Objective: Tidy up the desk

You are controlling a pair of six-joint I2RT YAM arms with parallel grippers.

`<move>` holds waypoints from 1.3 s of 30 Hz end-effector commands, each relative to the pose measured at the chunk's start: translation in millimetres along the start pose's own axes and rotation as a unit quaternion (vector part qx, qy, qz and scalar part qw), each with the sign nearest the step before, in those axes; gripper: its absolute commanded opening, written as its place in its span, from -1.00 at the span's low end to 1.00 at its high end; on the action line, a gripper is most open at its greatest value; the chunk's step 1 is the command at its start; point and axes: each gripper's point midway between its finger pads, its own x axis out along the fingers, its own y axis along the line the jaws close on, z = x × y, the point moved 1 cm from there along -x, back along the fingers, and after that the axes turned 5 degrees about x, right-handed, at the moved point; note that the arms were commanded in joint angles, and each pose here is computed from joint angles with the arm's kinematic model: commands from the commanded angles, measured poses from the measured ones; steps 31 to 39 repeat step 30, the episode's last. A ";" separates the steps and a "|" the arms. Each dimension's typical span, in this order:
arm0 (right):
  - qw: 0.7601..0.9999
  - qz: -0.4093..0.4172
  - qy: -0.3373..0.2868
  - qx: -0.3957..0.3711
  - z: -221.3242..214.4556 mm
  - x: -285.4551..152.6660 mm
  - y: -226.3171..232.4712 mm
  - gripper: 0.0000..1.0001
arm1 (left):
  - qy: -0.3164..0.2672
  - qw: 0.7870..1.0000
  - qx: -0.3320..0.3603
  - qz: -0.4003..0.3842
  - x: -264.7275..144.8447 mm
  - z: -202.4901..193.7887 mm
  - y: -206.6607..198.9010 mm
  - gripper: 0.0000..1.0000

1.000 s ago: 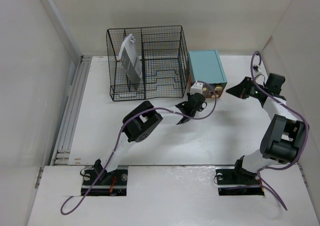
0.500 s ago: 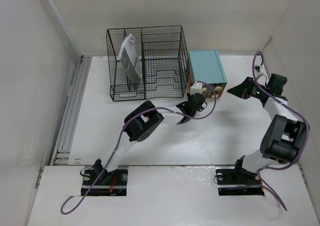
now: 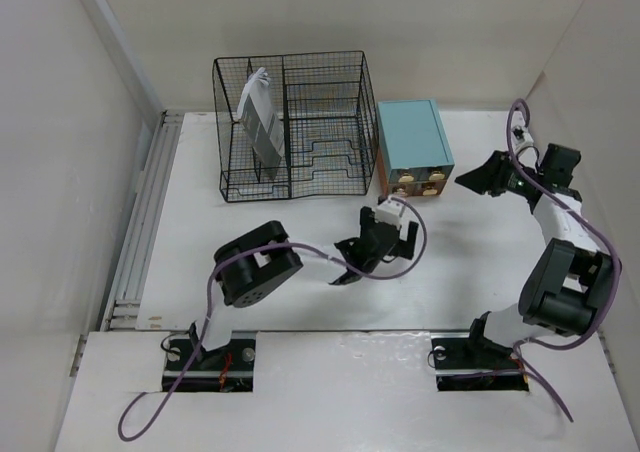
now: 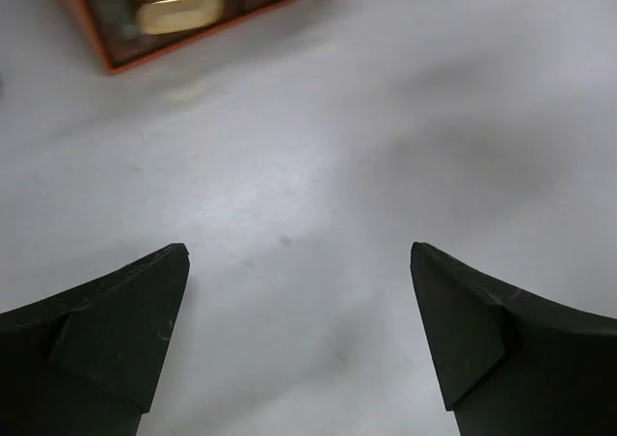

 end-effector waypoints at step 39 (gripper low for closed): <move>0.908 -0.261 -0.189 -0.267 66.3 -121.3 103.3 1.00 | -0.172 0.984 0.024 0.049 -309.9 232.9 107.2 0.99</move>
